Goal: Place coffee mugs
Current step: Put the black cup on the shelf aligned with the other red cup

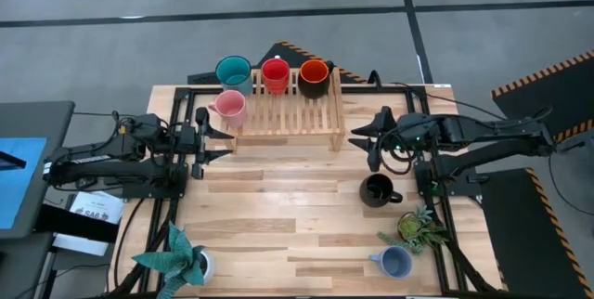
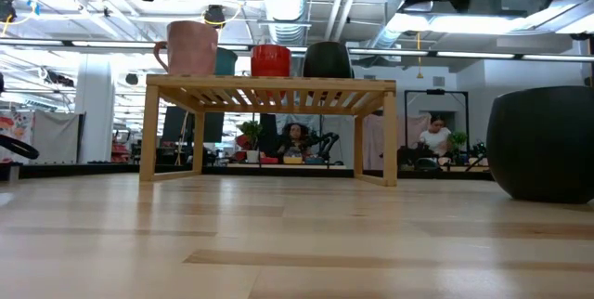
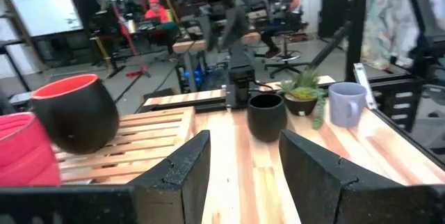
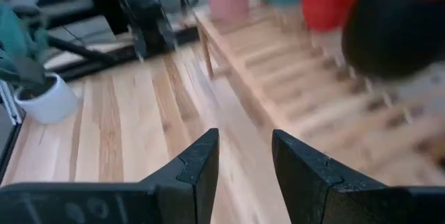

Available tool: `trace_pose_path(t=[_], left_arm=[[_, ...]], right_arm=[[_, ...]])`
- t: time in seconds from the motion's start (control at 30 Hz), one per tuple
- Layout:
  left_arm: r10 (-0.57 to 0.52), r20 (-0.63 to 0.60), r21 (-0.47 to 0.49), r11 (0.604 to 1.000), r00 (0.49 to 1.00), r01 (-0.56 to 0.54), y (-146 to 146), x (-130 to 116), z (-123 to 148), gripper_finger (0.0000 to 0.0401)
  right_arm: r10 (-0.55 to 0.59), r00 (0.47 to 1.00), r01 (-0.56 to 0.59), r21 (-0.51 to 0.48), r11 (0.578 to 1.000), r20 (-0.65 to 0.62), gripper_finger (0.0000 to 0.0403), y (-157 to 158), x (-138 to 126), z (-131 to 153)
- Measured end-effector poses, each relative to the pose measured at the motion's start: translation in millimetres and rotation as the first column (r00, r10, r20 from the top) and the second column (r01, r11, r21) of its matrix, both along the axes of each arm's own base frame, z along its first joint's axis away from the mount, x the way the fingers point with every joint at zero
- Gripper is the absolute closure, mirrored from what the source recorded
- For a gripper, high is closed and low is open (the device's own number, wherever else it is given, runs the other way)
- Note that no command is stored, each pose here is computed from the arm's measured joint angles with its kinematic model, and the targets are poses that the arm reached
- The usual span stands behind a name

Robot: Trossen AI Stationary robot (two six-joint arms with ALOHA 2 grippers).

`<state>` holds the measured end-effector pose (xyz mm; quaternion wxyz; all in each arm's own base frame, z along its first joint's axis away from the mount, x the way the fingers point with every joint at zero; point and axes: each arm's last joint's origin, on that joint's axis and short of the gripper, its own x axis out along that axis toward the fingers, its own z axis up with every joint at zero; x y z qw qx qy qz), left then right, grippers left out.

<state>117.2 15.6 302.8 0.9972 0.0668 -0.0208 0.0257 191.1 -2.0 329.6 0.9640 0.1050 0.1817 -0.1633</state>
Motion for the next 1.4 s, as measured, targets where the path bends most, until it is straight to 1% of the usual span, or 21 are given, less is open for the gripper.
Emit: trace_pose_path(t=[0.07, 0.17, 0.27, 0.37, 0.43, 0.57, 0.67, 0.73, 0.83, 0.9, 1.13, 1.2, 1.4], left_arm=[[0.034, -0.005, -0.002, 0.999, 0.999, -0.034, 1.0, -0.1, -0.5, 0.0243], [0.09, -0.038, -0.024, 0.996, 0.995, -0.091, 2.6, -0.2, -3.8, 0.0243], [0.135, -0.08, -0.041, 0.99, 0.988, -0.138, 3.9, -0.4, -8.0, 0.0243], [0.166, -0.118, -0.056, 0.983, 0.979, -0.173, 4.9, -0.5, -11.8, 0.0243], [0.173, -0.127, -0.059, 0.982, 0.977, -0.181, 5.3, 0.7, -12.7, 0.0243], [0.174, -0.135, -0.062, 0.981, 0.976, -0.183, 5.4, 1.0, -13.5, 0.0243], [0.171, -0.139, -0.103, 0.977, 0.975, -0.186, 5.5, 1.5, -14.1, 0.0243], [0.147, -0.146, -0.12, 0.979, 0.978, -0.165, 4.7, 1.5, -14.8, 0.0243], [0.086, -0.141, -0.115, 0.988, 0.986, -0.102, 3.0, 1.9, -14.3, 0.0243], [0.067, -0.128, -0.117, 0.99, 0.989, -0.082, 2.4, 2.1, -13.2, 0.0243], [0.063, -0.126, -0.124, 0.989, 0.99, -0.078, 2.3, 2.1, -12.9, 0.0243], [0.063, -0.126, -0.124, 0.989, 0.99, -0.079, 2.3, 2.1, -12.9, 0.0243], [0.064, -0.127, -0.124, 0.989, 0.99, -0.079, 2.3, 2.1, -13.0, 0.0243]], right_arm=[[-0.028, 0.998, 0.031, 0.061, 0.998, -0.058, 0.0241, -0.2, -5.3, -5.9], [-0.066, 0.984, 0.093, 0.157, 0.983, -0.167, 0.0241, 0.0, -12.7, -17.0], [-0.042, 0.958, 0.119, 0.258, 0.959, -0.285, 0.0241, 1.8, -19.8, -27.6], [-0.011, 0.927, 0.146, 0.334, 0.931, -0.374, 0.0241, 3.8, -26.2, -34.7], [0.005, 0.912, 0.156, 0.359, 0.92, -0.41, 0.0241, 4.6, -29.2, -37.3], [0.037, 0.87, 0.175, 0.377, 0.91, -0.492, 0.0241, 5.5, -36.6, -42.5], [0.088, 0.839, 0.168, 0.409, 0.897, -0.537, 0.0241, 7.3, -39.5, -45.7], [0.11, 0.83, 0.164, 0.427, 0.889, -0.547, 0.0241, 8.2, -37.3, -47.5], [0.132, 0.819, 0.153, 0.435, 0.887, -0.559, 0.0241, 9.8, -32.9, -50.1], [0.154, 0.795, 0.142, 0.427, 0.893, -0.587, 0.0241, 12.2, -27.6, -54.9], [0.258, 0.681, 0.03, 0.377, 0.926, -0.686, 0.0241, 24.6, -8.2, -74.6], [0.265, 0.654, 0.013, 0.361, 0.933, -0.709, 0.0241, 25.1, -5.1, -78.8], [0.263, 0.598, -0.046, 0.296, 0.954, -0.757, 0.0241, 24.3, 2.3, -87.9]])
